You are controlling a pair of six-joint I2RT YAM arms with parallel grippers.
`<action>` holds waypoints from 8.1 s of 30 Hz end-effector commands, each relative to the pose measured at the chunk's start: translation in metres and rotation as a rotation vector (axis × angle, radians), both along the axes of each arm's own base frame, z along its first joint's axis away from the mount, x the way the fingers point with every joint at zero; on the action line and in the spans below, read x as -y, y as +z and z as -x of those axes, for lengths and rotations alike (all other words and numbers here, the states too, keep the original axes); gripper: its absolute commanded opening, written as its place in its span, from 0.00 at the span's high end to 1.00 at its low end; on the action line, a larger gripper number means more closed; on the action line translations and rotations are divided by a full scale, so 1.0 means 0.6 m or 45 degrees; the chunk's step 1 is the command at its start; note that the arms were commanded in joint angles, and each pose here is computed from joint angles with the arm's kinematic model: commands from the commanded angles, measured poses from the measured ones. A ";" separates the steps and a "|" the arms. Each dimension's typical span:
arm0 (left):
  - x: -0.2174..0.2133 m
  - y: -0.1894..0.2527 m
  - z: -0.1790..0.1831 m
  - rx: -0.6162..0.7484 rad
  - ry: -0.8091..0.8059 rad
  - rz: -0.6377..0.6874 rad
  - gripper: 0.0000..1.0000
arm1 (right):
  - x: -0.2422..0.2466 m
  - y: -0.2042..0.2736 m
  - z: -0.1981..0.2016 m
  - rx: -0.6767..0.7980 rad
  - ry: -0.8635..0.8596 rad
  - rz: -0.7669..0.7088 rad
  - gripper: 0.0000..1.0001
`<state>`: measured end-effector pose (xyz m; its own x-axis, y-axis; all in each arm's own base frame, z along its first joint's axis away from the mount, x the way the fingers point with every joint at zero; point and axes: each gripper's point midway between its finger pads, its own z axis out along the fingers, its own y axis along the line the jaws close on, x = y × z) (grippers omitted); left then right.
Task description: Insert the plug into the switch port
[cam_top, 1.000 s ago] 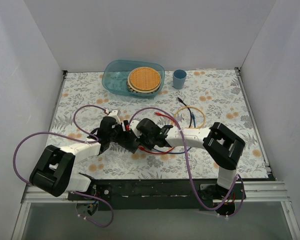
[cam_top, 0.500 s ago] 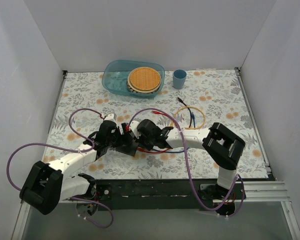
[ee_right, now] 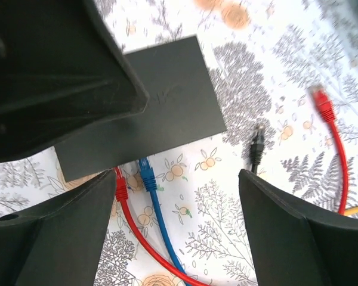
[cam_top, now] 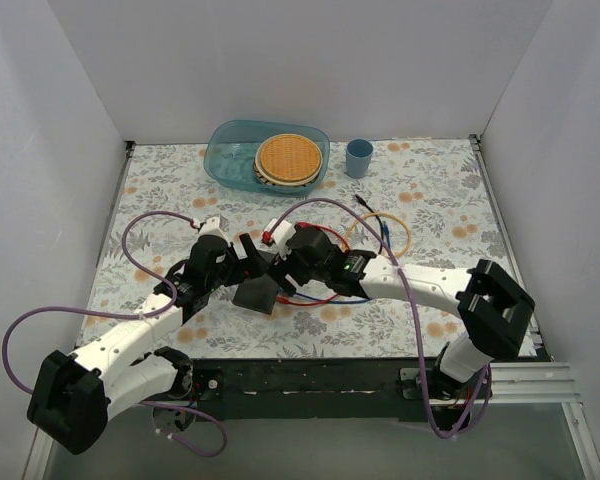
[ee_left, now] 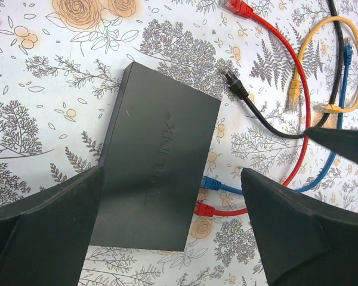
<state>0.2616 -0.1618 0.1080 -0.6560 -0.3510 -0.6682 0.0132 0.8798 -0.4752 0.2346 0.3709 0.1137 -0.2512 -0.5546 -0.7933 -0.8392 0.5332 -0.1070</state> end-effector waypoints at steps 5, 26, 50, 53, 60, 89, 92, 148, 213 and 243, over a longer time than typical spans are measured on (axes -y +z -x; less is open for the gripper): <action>0.001 0.032 -0.007 0.057 -0.003 0.004 0.02 | 0.038 0.078 -0.059 -0.066 -0.115 -0.280 0.12; 0.024 0.038 -0.005 0.053 -0.099 0.033 0.02 | 0.089 0.058 -0.087 -0.271 -0.125 -0.366 0.23; 0.052 0.039 -0.007 0.028 -0.198 0.065 0.02 | 0.102 0.047 -0.085 -0.275 -0.204 -0.394 0.22; 0.054 0.026 -0.011 -0.014 -0.209 0.028 0.02 | 0.101 0.040 -0.085 -0.273 -0.204 -0.404 0.22; 0.062 0.024 -0.008 -0.002 -0.229 0.067 0.02 | 0.091 0.025 -0.096 -0.296 -0.199 -0.359 0.23; 0.067 0.035 -0.001 0.011 -0.276 0.079 0.02 | 0.076 -0.103 -0.109 -0.386 -0.258 -0.033 0.38; 0.066 0.036 0.000 0.012 -0.278 0.076 0.02 | 0.076 -0.117 -0.116 -0.392 -0.288 0.007 0.41; 0.146 0.066 0.000 0.040 -0.476 0.363 0.26 | 0.060 0.047 0.019 -0.262 0.273 -0.360 0.99; 0.148 0.228 0.102 0.718 -0.921 0.462 1.00 | 0.033 0.204 0.086 -0.534 0.691 -0.862 0.35; 0.144 0.249 0.113 0.766 -0.929 0.490 1.00 | 0.031 0.191 0.107 -0.632 0.796 -0.907 0.62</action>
